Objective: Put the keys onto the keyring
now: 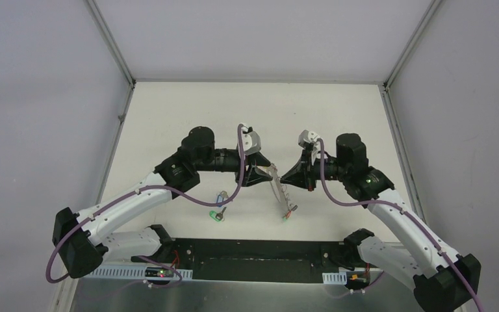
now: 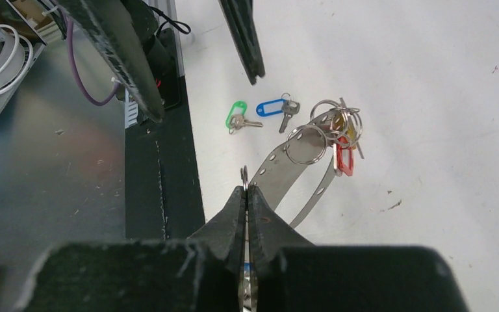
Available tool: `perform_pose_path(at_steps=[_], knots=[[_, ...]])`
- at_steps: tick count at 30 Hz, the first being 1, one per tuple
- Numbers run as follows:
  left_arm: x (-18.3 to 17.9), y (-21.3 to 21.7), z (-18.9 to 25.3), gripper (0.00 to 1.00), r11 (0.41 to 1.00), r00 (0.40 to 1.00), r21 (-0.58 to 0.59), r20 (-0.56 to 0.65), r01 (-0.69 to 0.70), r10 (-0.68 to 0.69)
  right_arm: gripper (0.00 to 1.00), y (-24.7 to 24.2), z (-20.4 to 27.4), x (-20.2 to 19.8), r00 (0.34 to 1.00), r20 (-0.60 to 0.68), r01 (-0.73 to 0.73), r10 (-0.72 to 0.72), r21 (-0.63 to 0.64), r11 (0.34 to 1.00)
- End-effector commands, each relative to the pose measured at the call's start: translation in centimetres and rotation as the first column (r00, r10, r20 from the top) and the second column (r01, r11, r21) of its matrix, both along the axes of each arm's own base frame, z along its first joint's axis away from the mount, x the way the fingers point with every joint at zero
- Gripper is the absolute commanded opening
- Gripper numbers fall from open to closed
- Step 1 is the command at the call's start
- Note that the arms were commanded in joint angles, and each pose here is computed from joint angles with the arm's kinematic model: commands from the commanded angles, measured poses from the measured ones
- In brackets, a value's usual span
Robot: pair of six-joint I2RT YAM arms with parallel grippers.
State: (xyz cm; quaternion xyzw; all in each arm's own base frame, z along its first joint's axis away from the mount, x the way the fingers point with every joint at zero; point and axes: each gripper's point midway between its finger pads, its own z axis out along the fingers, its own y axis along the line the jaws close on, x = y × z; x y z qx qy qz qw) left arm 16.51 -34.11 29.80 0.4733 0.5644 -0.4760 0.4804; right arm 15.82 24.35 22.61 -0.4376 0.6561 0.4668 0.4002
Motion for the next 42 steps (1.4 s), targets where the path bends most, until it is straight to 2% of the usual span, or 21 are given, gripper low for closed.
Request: perform_pose_path(at_steps=[1,3,11,18,30,37,42], knots=[[-0.2,0.7,0.7,0.48,1.0,0.996,-0.006,0.091,-0.017,0.018,0.0,-0.5,1.2,0.2,1.0,0.013,-0.004,0.005,-0.077,0.997],[-0.4,0.8,-0.3,0.52,1.0,0.997,0.021,0.08,-0.012,0.01,0.0,-0.8,0.9,0.2,1.0,-0.012,0.001,-0.002,-0.126,0.992],[-1.6,-0.9,-3.4,0.52,0.995,0.996,0.098,0.083,0.01,-0.018,0.0,-2.2,-1.5,0.4,0.995,-0.085,0.017,-0.048,-0.336,0.942],[-1.2,-3.1,-5.8,0.49,0.988,0.997,0.152,0.075,-0.025,0.013,0.0,-2.7,-1.9,0.6,0.997,-0.029,0.049,-0.067,-0.413,0.909],[0.0,-4.5,-6.5,0.33,0.994,0.992,0.088,0.111,-0.065,0.055,0.0,-3.6,-3.4,0.7,0.995,0.082,0.09,-0.054,-0.544,0.834],[-0.2,-5.0,-7.1,0.32,0.999,0.985,-0.024,0.165,-0.041,0.045,0.0,-3.8,-4.3,0.4,0.992,0.128,0.081,-0.007,-0.583,0.808],[-0.3,-5.1,-8.4,0.32,0.998,0.981,-0.052,0.189,-0.026,0.036,0.0,-3.9,-4.5,0.5,0.987,0.161,0.1,-0.006,-0.58,0.808]])
